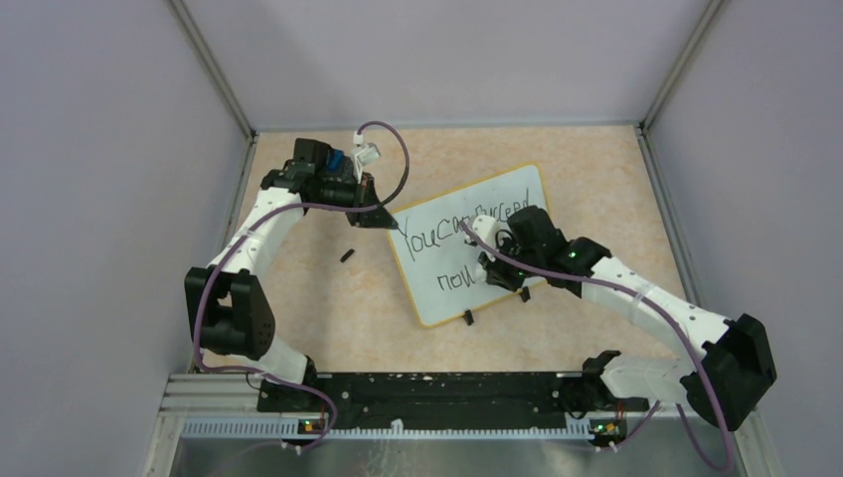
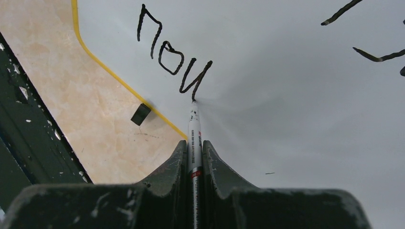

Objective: Write a sentence on the whiteboard

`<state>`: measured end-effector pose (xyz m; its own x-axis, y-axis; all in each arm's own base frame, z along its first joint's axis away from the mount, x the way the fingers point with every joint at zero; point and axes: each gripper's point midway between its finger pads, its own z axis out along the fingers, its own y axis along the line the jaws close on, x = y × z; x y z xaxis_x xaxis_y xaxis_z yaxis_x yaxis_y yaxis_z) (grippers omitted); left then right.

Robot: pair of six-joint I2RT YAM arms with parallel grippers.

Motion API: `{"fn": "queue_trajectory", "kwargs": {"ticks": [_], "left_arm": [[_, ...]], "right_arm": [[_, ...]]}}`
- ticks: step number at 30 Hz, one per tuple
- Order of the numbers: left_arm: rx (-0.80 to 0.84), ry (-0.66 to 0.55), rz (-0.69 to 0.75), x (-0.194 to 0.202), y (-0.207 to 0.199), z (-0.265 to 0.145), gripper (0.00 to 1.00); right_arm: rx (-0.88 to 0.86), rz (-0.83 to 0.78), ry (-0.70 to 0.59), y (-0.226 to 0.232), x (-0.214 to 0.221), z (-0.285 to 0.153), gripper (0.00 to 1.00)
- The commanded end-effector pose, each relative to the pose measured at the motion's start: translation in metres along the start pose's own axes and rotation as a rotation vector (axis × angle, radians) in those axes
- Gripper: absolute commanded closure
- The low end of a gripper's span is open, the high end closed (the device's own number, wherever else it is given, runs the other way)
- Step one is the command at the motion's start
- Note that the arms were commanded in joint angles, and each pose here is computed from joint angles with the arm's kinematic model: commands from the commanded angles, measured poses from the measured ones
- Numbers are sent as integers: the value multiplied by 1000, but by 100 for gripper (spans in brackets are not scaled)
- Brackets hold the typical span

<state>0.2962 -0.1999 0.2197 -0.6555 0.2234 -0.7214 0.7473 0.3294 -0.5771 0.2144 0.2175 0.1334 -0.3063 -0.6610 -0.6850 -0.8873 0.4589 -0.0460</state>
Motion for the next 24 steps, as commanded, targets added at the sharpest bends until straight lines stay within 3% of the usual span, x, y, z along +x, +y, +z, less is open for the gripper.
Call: {"fn": "queue_trajectory", "kwargs": {"ticks": [1,12,24], "left_arm": [[-18,45,30,16,5,6,100],[-18,44,28,16,6,6,100],[-14,43,27,16,6,6,100]], "right_arm": [[112,-13,-62,-29,-23,-12,100],[133,13,-133,-42,-54,-25,100],[-18,-72,-101,-6,-31,-42,100]]}}
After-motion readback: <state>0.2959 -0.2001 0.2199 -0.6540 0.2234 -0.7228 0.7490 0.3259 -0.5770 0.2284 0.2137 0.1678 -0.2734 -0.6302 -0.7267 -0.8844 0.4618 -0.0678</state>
